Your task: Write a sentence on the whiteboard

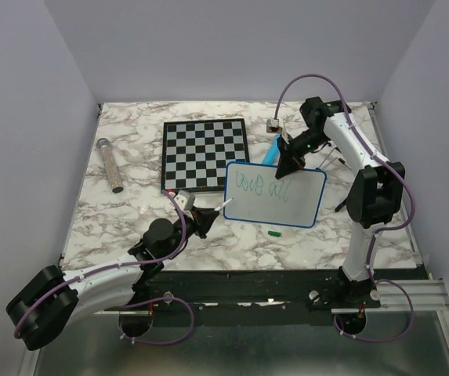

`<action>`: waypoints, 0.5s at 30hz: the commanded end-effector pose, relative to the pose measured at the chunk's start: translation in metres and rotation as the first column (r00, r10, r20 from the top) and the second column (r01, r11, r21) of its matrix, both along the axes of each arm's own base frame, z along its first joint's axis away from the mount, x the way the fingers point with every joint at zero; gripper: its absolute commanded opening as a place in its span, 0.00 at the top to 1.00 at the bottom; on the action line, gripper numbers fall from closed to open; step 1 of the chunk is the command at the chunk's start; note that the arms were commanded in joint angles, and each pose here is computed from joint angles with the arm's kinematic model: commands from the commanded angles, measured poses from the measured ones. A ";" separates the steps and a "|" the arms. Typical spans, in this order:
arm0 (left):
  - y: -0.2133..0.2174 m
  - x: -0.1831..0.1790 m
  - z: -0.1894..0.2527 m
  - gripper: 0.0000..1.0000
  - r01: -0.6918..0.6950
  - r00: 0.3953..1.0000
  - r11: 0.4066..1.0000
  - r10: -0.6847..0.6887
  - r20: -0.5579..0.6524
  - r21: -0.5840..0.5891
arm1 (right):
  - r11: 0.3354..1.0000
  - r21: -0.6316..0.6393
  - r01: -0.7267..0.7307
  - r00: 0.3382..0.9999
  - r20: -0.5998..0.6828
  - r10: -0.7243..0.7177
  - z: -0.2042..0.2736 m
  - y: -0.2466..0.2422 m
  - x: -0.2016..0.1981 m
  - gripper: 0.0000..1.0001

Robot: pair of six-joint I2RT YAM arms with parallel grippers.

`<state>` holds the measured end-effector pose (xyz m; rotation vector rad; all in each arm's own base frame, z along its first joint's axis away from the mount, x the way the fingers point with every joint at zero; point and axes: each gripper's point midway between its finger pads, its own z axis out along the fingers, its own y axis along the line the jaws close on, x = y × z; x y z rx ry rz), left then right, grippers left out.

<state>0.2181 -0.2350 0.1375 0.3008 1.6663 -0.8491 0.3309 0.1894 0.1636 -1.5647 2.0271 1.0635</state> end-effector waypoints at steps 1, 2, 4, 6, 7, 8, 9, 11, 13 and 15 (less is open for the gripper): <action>-0.002 0.000 0.011 1.00 0.015 0.999 0.999 -0.013 0.044 -0.048 | 0.998 -0.042 -0.045 0.999 -0.014 0.045 -0.005 -0.015 -0.012 1.00; -0.002 0.000 0.009 1.00 0.017 0.999 0.999 -0.015 0.041 -0.047 | 0.998 -0.040 -0.042 0.999 -0.012 0.042 -0.005 -0.016 -0.011 1.00; -0.003 0.001 0.010 1.00 0.018 0.999 0.998 -0.016 0.042 -0.055 | 0.998 -0.037 -0.044 0.999 -0.013 0.043 -0.005 -0.015 -0.011 1.00; -0.004 0.002 0.006 1.00 0.021 0.999 0.998 -0.019 0.034 -0.053 | 0.999 -0.035 -0.040 0.999 -0.010 0.040 -0.004 -0.016 -0.011 1.00; -0.005 0.002 0.009 1.00 0.023 0.999 0.998 -0.020 0.039 -0.063 | 0.999 -0.034 -0.042 0.999 -0.013 0.041 -0.005 -0.015 -0.011 0.99; -0.006 0.002 0.005 1.00 0.024 0.999 0.998 -0.022 0.030 -0.058 | 0.999 -0.032 -0.042 0.999 -0.012 0.041 -0.004 -0.015 -0.011 0.99; -0.007 0.002 0.005 1.00 0.025 0.999 0.998 -0.024 0.030 -0.060 | 0.999 -0.032 -0.042 0.999 -0.011 0.041 -0.004 -0.015 -0.011 0.99; -0.008 0.003 0.004 1.00 0.027 0.999 0.998 -0.025 0.029 -0.063 | 0.999 -0.032 -0.039 0.999 -0.011 0.038 -0.004 -0.016 -0.010 0.99; -0.010 0.003 0.005 1.00 0.033 0.999 0.997 -0.031 0.029 -0.065 | 0.999 -0.029 -0.039 0.999 -0.010 0.038 -0.003 -0.015 -0.010 0.99; -0.010 0.004 0.003 1.00 0.031 0.999 0.998 -0.030 0.026 -0.060 | 0.999 -0.028 -0.037 0.999 -0.011 0.037 -0.003 -0.016 -0.010 0.99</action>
